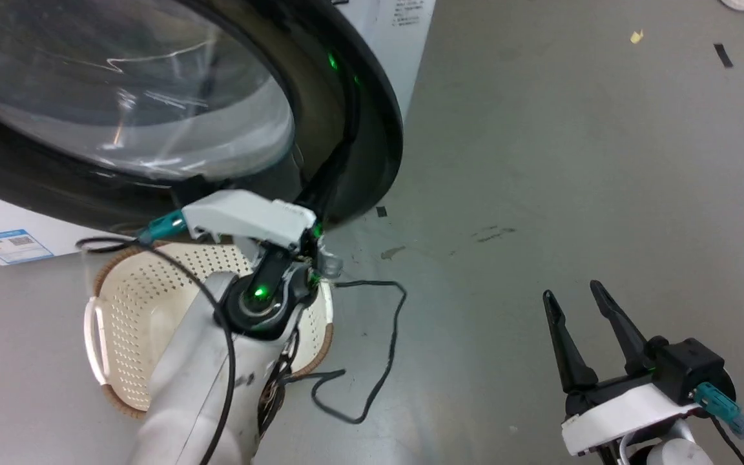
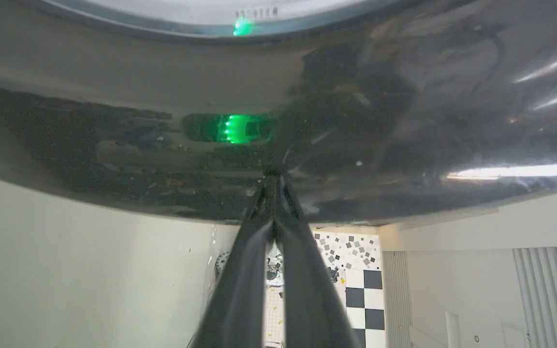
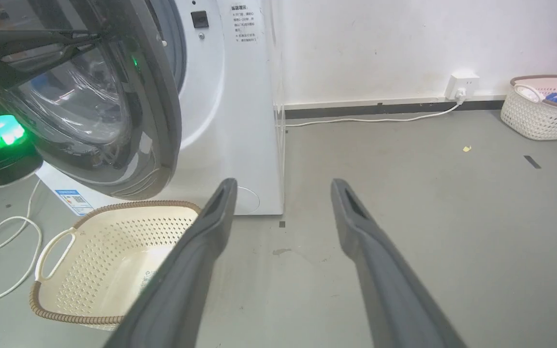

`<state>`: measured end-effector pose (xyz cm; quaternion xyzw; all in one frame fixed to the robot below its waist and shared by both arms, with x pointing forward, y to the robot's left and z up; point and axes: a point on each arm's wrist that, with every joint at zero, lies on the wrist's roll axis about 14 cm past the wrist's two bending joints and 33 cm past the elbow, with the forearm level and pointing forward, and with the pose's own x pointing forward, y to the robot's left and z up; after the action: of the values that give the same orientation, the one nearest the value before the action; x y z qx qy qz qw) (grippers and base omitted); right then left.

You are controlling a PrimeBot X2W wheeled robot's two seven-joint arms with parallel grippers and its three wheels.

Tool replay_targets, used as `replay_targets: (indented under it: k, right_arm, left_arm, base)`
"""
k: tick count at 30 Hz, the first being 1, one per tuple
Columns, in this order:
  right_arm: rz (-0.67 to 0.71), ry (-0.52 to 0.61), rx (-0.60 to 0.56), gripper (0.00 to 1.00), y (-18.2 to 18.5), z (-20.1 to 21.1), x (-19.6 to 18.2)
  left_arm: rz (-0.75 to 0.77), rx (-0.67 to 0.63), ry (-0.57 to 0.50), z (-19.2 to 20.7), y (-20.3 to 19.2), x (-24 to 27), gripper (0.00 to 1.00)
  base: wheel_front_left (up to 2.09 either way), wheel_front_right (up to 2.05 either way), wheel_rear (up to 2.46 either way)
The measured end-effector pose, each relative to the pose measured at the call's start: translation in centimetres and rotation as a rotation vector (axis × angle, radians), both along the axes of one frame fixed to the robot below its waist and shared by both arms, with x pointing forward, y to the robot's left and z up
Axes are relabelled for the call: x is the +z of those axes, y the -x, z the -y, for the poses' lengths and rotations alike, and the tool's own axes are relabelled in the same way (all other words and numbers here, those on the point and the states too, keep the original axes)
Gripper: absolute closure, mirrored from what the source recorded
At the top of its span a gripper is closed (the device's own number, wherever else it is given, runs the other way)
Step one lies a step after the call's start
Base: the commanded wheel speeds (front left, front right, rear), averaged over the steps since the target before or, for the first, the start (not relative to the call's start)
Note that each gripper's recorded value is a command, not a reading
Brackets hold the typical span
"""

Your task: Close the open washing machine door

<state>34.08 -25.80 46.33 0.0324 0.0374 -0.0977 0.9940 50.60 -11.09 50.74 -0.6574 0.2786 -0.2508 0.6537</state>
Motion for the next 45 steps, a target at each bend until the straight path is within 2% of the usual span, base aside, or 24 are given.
replay_targets:
  k: [5, 9, 10, 11, 15, 20, 27, 30, 33, 37, 38, 39, 41, 42, 43, 45]
  right_arm:
    - [0.011, -0.011, 0.025, 0.0, -0.6, -0.8, 0.1]
    - [0.036, -0.016, 0.055, 0.0, -1.3, -1.7, 0.7]
    - [0.044, -0.014, 0.065, 0.0, -1.5, -1.9, 0.9]
    - [0.055, -0.014, 0.076, 0.0, -1.7, -2.3, 1.2]
    - [0.09, -0.019, 0.12, 0.0, -2.1, -3.5, 2.1]
    - [0.116, -0.019, 0.192, 0.0, -2.3, -5.4, 2.9]
    - [0.167, -0.041, 0.288, 0.0, -2.7, -8.5, 4.3]
    - [0.174, -0.046, 0.341, 0.0, -2.8, -10.3, 4.5]
    - [0.186, -0.049, 0.385, 0.0, -3.0, -11.7, 4.9]
    - [0.206, -0.051, 0.43, 0.0, -3.1, -13.2, 5.6]
    - [0.21, -0.052, 0.439, 0.0, -3.1, -13.6, 5.7]
    - [0.193, -0.059, 0.452, 0.0, -3.0, -14.0, 5.2]
    - [0.175, -0.058, 0.457, 0.0, -3.0, -14.2, 4.6]
    - [0.17, -0.056, 0.451, 0.58, -3.2, -14.0, 4.4]
    - [0.169, -0.058, 0.445, 1.0, -3.3, -13.9, 4.3]
    - [0.167, -0.045, 0.452, 1.0, -3.6, -14.0, 4.2]
  left_arm:
    - [0.006, 0.013, -0.007, -0.4, 0.0, -0.3, 1.0]
    - [0.056, 0.03, -0.052, -2.0, 0.9, -0.4, 1.0]
    - [0.077, 0.021, -0.076, -2.5, 1.5, -0.5, 0.85]
    - [0.091, 0.011, -0.095, -3.1, 2.3, -0.7, 0.0]
    - [0.194, 0.028, -0.223, -7.1, 5.5, -1.4, 0.0]
    - [0.347, 0.185, -0.449, -14.9, 8.7, -1.8, 0.0]
    - [0.553, 0.314, -0.891, -23.2, 12.6, -2.4, 0.0]
    - [0.653, 0.451, -1.041, -26.2, 12.9, 0.5, 0.0]
    - [0.735, 0.576, -1.16, -28.3, 13.9, 3.2, 0.0]
    - [0.792, 0.659, -1.256, -29.5, 15.6, 4.7, 0.0]
    - [0.807, 0.665, -1.282, -29.6, 15.8, 4.8, 0.0]
    - [0.842, 0.597, -1.41, -29.1, 16.4, 3.2, 0.0]
    - [0.848, 0.576, -1.441, -28.9, 16.2, 2.7, 0.0]
    - [0.844, 0.575, -1.442, -28.7, 16.1, 2.5, 0.0]
    - [0.839, 0.573, -1.444, -28.6, 15.9, 2.4, 0.0]
    - [0.842, 0.558, -1.462, -28.3, 15.6, 2.0, 0.0]
  base:
    - [0.0, 0.0, 0.0]
    - [0.0, 0.0, 0.0]
    - [0.0, 0.0, 0.0]
    - [0.0, 0.0, 0.0]
    - [0.0, 0.0, 0.0]
    - [0.0, 0.0, 0.0]
    - [0.0, 0.0, 0.0]
    - [0.0, 0.0, 0.0]
    - [0.0, 0.0, 0.0]
    - [0.0, 0.0, 0.0]
    - [0.0, 0.0, 0.0]
    - [0.0, 0.0, 0.0]
    - [0.0, 0.0, 0.0]
    - [0.0, 0.0, 0.0]
    - [0.0, 0.0, 0.0]
    - [0.0, 0.0, 0.0]
